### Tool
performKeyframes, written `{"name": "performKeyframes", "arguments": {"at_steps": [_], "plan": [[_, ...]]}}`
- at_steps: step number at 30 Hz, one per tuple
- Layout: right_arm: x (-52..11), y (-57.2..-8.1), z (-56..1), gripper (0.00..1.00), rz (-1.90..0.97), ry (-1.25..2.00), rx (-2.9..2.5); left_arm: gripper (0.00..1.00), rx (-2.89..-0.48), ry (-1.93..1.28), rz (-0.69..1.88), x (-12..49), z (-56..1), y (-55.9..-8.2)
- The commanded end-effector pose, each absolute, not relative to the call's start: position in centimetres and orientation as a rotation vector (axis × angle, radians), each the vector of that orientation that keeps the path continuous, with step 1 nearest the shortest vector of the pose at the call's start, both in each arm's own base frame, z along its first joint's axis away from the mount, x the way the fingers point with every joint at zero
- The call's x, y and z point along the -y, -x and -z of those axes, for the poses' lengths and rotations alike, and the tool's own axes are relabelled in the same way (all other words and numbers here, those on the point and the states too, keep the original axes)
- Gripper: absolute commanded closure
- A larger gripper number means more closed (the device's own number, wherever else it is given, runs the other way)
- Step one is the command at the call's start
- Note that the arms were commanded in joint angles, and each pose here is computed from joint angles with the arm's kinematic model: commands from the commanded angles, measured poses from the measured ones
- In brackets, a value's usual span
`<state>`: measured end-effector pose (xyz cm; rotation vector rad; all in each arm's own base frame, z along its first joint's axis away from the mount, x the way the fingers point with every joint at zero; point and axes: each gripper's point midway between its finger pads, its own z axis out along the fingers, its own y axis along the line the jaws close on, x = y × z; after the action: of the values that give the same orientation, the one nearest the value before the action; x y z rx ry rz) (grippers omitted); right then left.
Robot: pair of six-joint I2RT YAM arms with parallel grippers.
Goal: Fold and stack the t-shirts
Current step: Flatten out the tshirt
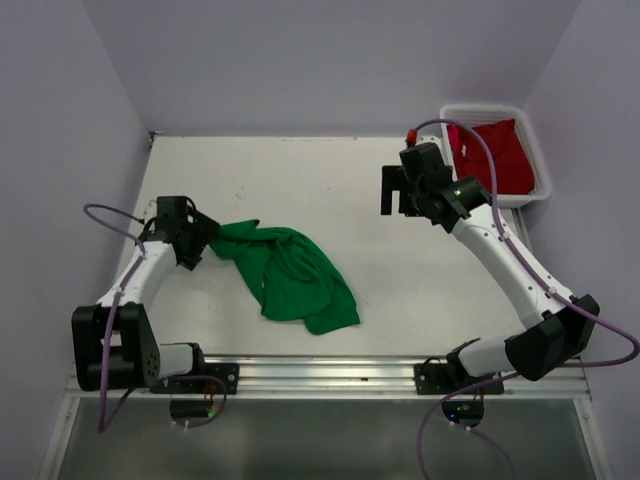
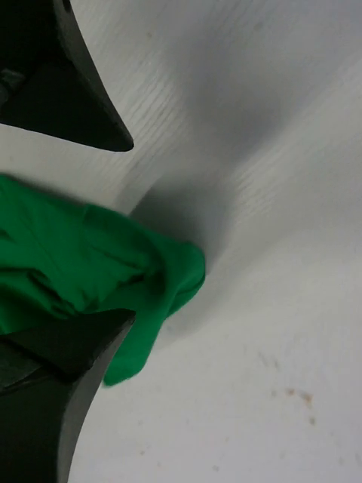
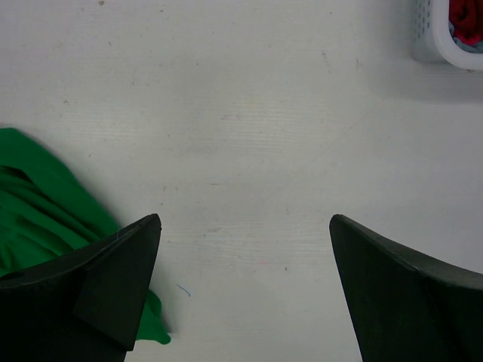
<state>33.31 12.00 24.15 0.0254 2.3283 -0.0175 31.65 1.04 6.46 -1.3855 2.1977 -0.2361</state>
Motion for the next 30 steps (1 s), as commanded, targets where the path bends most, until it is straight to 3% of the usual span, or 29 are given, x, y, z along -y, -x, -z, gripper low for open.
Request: {"name": "performKeyframes", "arguments": {"at_steps": [1, 3, 7, 10, 15, 18, 22, 30], "plan": [[-12.3, -33.4, -24.2, 0.01, 0.009, -0.001, -2.329, 0.09, -2.011, 1.124, 0.355, 0.9, -14.8, -34.8], [-12.5, -33.5, -24.1, 0.01, 0.002, -0.001, -2.332, 0.00, -1.975, 0.995, 0.372, 2.2, -18.2, -35.3], [-12.5, -33.5, -23.8, 0.01, 0.000, -0.002, -2.339, 0.00, -2.011, 0.615, 0.478, 7.0, -21.7, -37.0], [-12.6, -33.5, -23.6, 0.01, -0.001, -0.003, -2.342, 0.05, -2.171, 0.371, 0.472, 9.3, -19.4, -37.4], [-12.6, -33.5, -23.4, 0.01, -0.004, -0.006, -2.343, 0.38, -2.454, 0.079, 0.383, 12.7, -13.1, -37.3], [-12.5, -33.5, -23.3, 0.01, 0.006, -0.011, -2.346, 0.52, -2.494, -0.088, 0.254, 13.7, -11.5, -37.2], [-12.4, -33.4, -23.3, 0.01, 0.007, -0.009, -2.344, 0.53, -2.533, -0.253, 0.119, 15.1, -9.9, -36.5], [-12.2, -33.2, -23.1, 0.01, 0.018, -0.005, -2.350, 0.47, -2.507, -0.158, -0.229, 11.1, -10.0, -37.9]]}}
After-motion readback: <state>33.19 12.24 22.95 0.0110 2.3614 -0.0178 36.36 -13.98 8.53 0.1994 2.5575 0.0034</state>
